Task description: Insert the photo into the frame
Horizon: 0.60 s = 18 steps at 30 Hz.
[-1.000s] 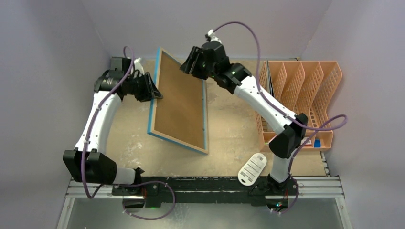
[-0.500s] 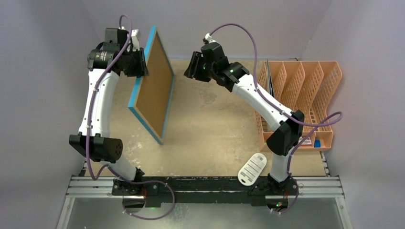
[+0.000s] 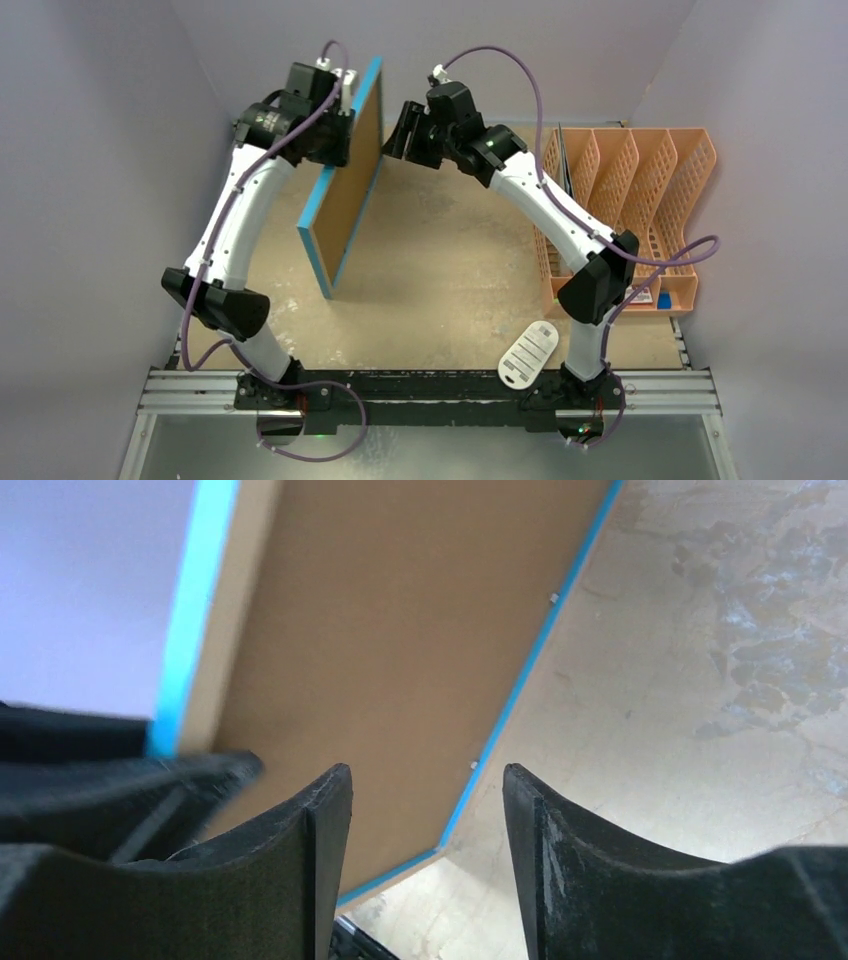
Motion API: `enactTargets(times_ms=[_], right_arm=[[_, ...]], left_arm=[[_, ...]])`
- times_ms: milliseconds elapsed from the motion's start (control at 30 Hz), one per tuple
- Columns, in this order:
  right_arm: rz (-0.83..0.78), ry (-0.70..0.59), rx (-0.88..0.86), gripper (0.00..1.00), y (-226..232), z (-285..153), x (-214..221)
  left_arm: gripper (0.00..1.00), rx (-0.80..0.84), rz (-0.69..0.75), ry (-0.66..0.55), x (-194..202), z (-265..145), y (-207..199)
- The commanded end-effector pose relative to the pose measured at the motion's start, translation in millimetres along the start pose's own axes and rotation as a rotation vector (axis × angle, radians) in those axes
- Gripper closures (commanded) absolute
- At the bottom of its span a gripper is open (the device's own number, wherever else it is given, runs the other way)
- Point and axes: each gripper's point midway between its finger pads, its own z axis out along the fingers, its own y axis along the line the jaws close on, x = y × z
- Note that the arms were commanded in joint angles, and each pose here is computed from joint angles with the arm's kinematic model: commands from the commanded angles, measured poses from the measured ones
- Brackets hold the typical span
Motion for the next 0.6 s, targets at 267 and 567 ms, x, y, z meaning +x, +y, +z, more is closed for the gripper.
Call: enactTargets(times_ms=[267, 567], right_arm=[[0.2, -0.07, -0.144, 0.24, 28, -17, -37], [0.248, -0.065, -0.323, 0.22, 46, -22, -44]], left_arm=[[1.0, -0.026, 0.063, -0.058, 7, 6, -57], [1.0, 0.145, 0.037, -0.126, 3, -7, -83]])
